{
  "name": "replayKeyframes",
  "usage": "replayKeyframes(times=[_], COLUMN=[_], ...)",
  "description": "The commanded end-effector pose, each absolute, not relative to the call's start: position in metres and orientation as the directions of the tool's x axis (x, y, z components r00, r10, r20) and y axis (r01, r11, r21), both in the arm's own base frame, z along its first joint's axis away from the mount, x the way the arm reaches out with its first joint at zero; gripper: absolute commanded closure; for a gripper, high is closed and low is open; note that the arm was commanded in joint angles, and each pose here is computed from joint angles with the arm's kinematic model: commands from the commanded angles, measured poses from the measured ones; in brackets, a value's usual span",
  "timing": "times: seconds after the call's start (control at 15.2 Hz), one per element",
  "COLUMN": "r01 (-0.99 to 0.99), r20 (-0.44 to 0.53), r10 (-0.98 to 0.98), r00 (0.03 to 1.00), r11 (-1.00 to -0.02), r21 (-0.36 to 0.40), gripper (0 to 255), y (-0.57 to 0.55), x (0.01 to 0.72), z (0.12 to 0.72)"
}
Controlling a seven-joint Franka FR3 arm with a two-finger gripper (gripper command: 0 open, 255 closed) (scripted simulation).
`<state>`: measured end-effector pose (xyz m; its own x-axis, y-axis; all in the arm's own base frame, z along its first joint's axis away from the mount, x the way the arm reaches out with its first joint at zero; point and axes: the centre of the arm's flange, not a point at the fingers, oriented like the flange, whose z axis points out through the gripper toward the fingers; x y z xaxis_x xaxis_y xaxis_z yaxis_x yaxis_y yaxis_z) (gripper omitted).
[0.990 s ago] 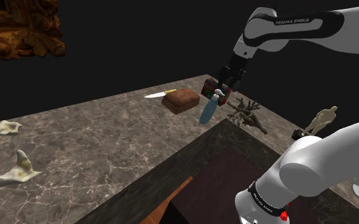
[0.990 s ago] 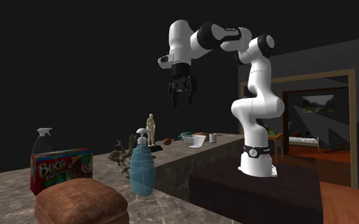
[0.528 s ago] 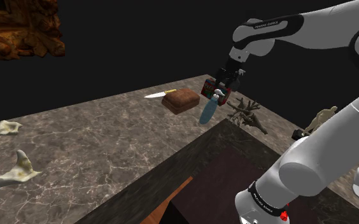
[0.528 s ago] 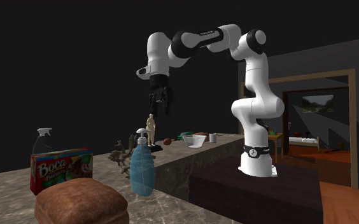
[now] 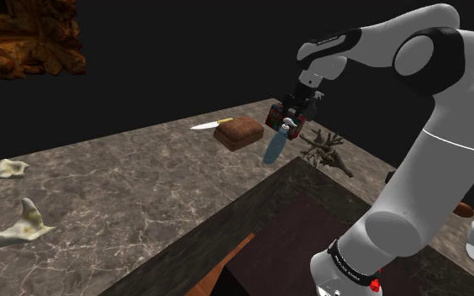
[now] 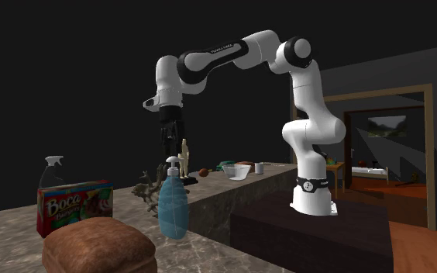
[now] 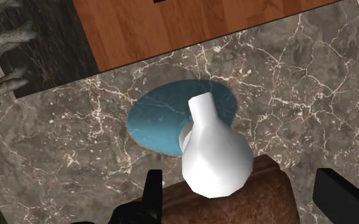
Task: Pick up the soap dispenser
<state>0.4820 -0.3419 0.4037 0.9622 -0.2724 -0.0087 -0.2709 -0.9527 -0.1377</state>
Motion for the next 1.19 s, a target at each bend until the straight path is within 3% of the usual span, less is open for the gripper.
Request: replayKeyframes(times=[0.0,0.46,0.53,1.12], r01=[-0.271,-0.272,-0.272,-0.271], r20=[-0.009,-0.009,-0.009,-0.009], r10=[-0.273,-0.273,-0.273,-0.273], r00=[0.962,0.962,0.962,0.962], r11=[-0.952,-0.952,-0.952,-0.952], r21=[-0.14,-0.14,-0.14,-0.14], gripper=[0,0,255,255], y=[-0.346,-0.346,-0.346,-0.346], x=[0.484,0.484,0.484,0.484], z=[0.393,0.364,0.364,0.364])
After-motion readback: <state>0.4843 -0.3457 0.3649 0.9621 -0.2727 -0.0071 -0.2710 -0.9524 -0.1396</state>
